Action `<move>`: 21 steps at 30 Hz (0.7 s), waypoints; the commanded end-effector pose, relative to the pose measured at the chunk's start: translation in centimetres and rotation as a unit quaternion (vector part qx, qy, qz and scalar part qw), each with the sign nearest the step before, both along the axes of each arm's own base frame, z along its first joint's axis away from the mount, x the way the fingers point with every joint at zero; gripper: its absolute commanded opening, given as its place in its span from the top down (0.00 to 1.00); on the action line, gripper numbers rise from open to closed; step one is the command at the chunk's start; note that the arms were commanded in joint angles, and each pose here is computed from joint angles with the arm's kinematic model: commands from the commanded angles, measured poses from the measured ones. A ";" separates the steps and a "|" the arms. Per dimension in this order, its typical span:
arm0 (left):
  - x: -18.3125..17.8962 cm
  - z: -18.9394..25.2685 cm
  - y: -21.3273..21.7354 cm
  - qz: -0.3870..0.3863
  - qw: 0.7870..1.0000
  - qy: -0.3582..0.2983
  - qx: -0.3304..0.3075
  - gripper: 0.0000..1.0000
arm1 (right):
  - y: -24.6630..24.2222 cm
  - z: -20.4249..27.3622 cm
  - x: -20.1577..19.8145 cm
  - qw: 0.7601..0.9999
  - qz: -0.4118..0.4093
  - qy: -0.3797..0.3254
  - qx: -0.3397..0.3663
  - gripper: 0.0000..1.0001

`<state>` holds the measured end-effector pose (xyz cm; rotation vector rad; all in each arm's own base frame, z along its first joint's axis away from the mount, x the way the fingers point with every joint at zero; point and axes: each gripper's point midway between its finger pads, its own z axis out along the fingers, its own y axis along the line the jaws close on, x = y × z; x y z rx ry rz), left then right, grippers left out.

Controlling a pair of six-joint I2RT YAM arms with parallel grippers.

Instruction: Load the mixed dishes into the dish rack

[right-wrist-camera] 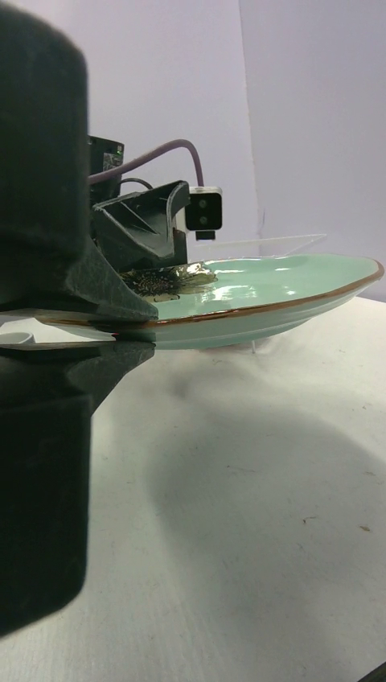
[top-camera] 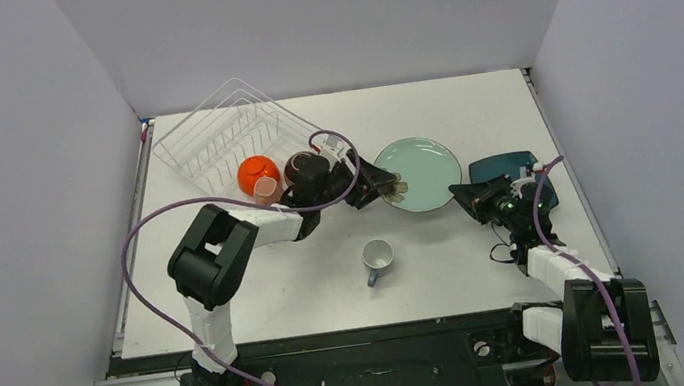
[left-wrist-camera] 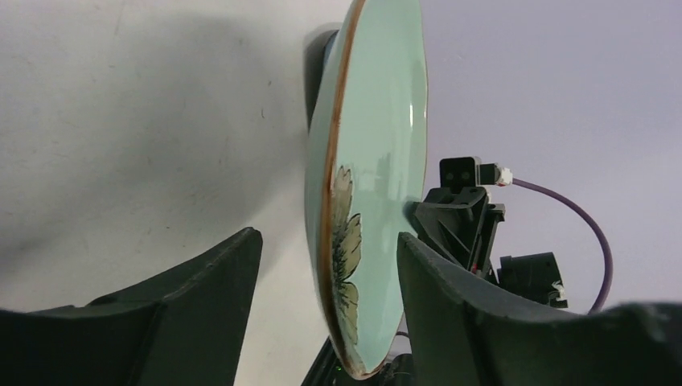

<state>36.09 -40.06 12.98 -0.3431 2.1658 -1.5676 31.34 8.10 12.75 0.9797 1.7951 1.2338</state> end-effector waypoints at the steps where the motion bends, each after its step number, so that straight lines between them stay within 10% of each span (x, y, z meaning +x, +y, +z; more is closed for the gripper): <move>1: 0.3 4.9 -1.5 -0.012 0.997 -0.057 -0.052 0.45 | 0.5 5.4 0.5 0.995 0.019 -0.095 0.012 1.00; 15: -0.7 8.6 -1.3 -0.022 0.993 -0.116 -0.019 1.00 | 1.7 6.8 -0.4 0.990 0.060 -0.122 -0.033 1.00; 21: -2.9 11.7 0.5 -0.054 0.983 -0.177 0.018 1.00 | 4.8 6.5 -1.7 0.961 0.149 -0.106 -0.209 0.57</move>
